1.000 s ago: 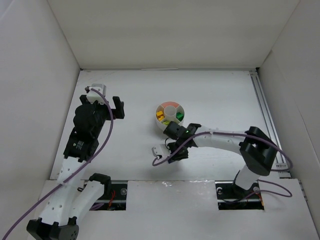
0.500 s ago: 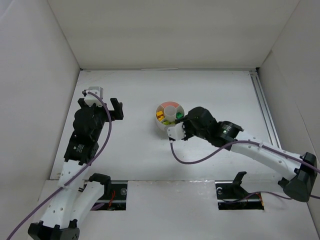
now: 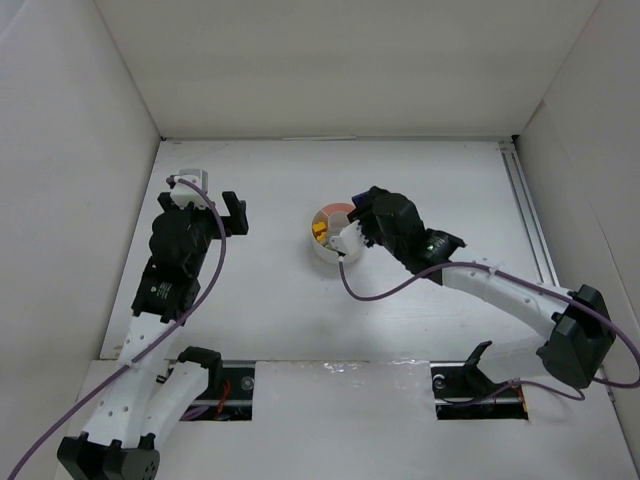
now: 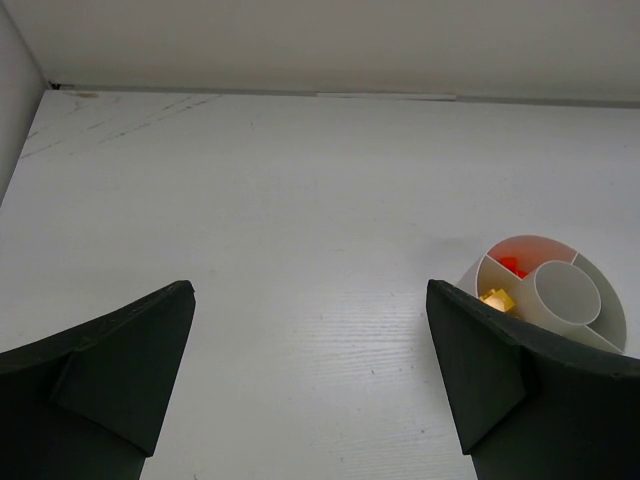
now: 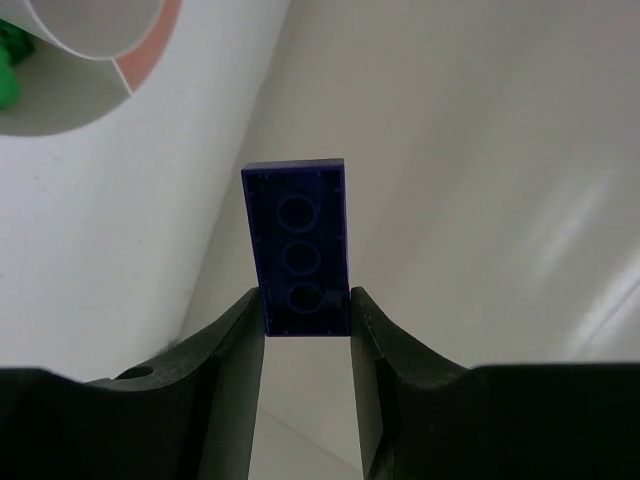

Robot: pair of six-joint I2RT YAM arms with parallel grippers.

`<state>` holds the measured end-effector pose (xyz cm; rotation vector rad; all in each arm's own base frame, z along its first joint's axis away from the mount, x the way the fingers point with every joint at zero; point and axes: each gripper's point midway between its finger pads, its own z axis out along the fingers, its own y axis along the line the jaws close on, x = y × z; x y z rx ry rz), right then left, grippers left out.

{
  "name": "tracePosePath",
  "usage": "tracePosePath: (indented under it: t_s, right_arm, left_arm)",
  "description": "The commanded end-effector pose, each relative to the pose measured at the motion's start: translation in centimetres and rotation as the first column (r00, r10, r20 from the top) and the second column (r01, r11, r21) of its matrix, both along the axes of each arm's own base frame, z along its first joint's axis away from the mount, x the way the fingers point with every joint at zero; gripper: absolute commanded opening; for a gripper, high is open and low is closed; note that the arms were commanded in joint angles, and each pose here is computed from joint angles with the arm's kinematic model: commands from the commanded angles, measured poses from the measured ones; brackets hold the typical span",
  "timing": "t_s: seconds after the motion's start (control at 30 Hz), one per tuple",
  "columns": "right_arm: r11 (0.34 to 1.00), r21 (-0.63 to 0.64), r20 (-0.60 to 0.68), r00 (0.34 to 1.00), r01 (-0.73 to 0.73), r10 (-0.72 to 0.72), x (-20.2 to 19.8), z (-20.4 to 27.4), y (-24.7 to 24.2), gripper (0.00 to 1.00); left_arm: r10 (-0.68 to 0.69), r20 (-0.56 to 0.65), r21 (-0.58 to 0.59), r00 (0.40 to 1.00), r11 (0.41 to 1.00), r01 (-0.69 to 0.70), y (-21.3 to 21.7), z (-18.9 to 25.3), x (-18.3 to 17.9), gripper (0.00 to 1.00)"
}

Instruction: Sort the legos into containers by color

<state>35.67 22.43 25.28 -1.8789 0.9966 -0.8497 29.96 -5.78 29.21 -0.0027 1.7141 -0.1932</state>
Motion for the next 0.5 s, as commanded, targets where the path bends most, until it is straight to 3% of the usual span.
tracePosePath:
  t_s: [0.0, 0.27, 0.47]
  right_arm:
    - [0.998, -0.048, 0.175, 0.984, -0.036, 0.043, 1.6, 5.0, 0.4, 0.04]
    - [0.961, -0.229, 0.223, 0.952, -0.158, 0.209, 1.1, 3.8, 1.9, 0.03]
    - [0.915, -0.390, 0.200, 0.961, -0.100, 0.190, 1.8, 0.7, 2.9, 0.02]
  left_arm:
    - [0.005, 0.063, -0.031, 0.998, 1.000, -0.003, 0.0, 1.5, 0.3, 1.00]
    - [0.008, 0.069, -0.056, 0.998, 0.998, -0.004, 0.1, 1.0, 0.4, 1.00]
    - [0.020, 0.071, -0.067, 0.997, 0.998, -0.015, 0.7, 0.9, 0.6, 1.00]
